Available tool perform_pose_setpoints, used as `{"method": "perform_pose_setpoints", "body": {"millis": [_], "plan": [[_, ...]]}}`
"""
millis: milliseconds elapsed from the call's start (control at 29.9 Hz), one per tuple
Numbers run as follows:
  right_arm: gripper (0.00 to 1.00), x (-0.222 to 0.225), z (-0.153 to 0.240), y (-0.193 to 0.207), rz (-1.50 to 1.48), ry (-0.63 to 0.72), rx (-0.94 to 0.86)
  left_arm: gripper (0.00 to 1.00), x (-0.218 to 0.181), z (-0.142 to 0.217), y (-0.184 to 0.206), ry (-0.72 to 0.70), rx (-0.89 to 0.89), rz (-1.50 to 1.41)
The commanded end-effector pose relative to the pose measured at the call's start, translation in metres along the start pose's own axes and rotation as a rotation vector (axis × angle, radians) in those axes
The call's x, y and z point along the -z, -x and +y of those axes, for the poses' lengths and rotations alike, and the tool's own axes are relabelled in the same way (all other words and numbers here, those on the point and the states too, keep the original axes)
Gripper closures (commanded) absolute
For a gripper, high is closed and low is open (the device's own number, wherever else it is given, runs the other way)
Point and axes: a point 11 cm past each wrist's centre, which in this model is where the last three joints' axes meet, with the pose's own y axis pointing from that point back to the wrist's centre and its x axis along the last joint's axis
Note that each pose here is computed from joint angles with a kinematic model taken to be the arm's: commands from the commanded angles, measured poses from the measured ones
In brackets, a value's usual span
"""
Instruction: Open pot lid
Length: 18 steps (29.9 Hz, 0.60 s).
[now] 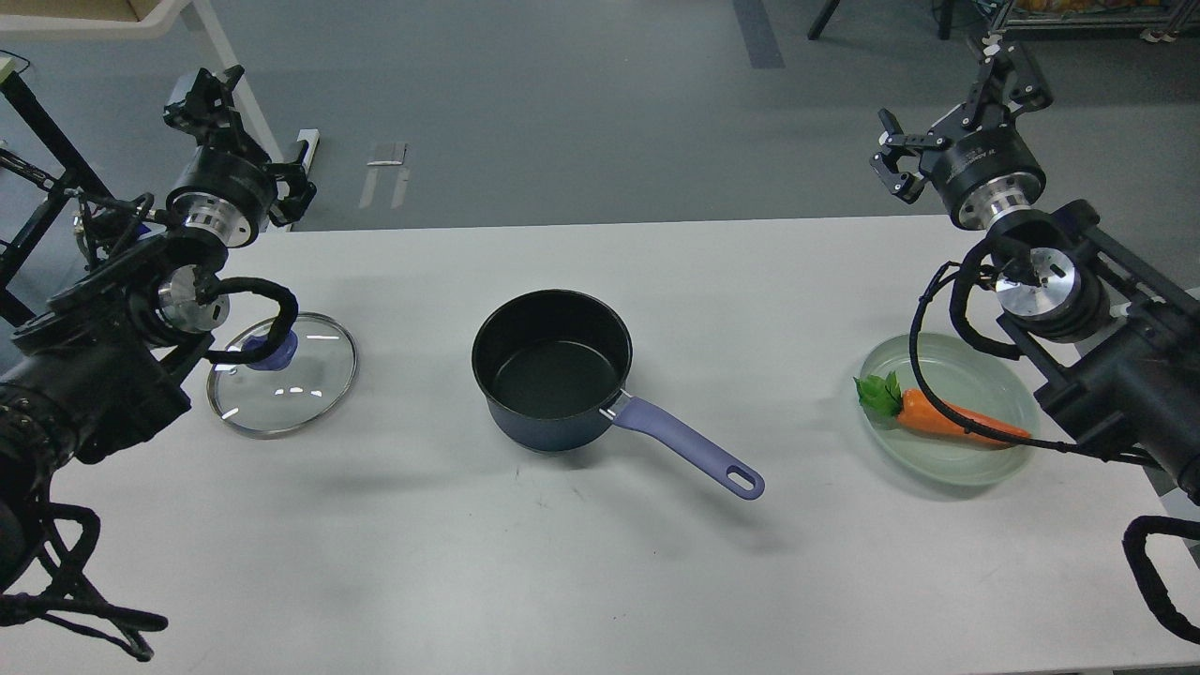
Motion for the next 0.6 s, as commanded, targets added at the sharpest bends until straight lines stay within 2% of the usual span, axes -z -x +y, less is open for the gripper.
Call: {"method": "perform_pose_setpoints", "body": {"millis": [0, 268, 569], "plan": [[0.00, -0.027, 0.005, -0.001, -0.140, -0.001, -0.029, 0.01, 0.005, 0.002, 0.001, 0.003, 0.001, 0.050], [0.00, -0.036, 0.011, -0.011, -0.179, -0.004, -0.061, 0.01, 0.027, 0.012, 0.019, -0.033, 0.044, 0.151], [0.00, -0.037, 0.013, -0.023, -0.158, 0.001, -0.087, 0.01, 0.029, 0.014, 0.012, -0.045, -0.020, 0.112]]}}
